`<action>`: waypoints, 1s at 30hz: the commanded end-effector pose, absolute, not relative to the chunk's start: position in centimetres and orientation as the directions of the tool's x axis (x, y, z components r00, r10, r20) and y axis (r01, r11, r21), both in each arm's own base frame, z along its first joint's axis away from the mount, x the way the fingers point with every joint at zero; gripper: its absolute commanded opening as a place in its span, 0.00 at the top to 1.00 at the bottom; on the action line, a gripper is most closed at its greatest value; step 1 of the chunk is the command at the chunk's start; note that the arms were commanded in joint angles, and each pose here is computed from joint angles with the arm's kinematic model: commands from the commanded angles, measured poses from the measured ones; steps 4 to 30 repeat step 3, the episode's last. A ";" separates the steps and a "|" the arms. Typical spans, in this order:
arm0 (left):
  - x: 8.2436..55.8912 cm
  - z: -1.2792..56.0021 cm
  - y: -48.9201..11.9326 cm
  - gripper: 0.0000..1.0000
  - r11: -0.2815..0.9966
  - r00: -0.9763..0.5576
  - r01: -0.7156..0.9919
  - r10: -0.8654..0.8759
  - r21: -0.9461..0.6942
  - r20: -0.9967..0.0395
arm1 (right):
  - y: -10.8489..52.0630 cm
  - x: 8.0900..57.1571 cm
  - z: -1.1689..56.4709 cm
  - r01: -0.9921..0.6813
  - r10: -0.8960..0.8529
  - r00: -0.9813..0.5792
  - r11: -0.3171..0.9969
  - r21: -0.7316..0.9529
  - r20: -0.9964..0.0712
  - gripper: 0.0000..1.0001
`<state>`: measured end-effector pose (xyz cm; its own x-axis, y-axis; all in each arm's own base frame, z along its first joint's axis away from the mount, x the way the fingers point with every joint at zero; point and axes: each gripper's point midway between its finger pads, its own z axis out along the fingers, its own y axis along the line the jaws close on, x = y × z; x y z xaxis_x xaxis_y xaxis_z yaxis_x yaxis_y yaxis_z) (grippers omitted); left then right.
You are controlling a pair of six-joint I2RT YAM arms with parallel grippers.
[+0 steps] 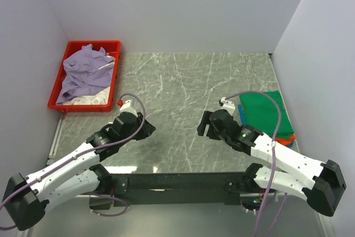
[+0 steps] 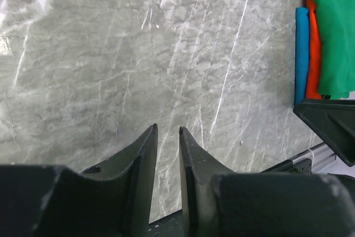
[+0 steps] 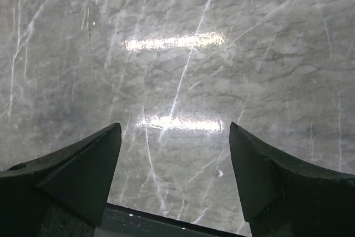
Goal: Fold and stack the t-shirts
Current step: Reset both grippers
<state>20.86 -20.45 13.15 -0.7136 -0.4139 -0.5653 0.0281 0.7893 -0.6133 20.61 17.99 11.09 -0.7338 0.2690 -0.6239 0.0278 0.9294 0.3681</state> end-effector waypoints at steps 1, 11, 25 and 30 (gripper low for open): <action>21.6 14.4 -20.4 0.72 0.769 -0.669 0.036 -0.456 -0.638 -0.587 | 18.4 21.8 12.8 0.013 0.308 -0.674 0.914 0.407 -0.672 0.15; 21.5 14.9 -20.3 0.71 0.760 -0.658 0.040 -0.468 -0.648 -0.590 | 18.3 21.8 12.9 0.009 0.304 -0.670 0.915 0.403 -0.677 0.15; 21.5 14.9 -20.3 0.71 0.760 -0.658 0.040 -0.468 -0.648 -0.590 | 18.3 21.8 12.9 0.009 0.304 -0.670 0.915 0.403 -0.677 0.15; 21.5 14.9 -20.3 0.71 0.760 -0.658 0.040 -0.468 -0.648 -0.590 | 18.3 21.8 12.9 0.009 0.304 -0.670 0.915 0.403 -0.677 0.15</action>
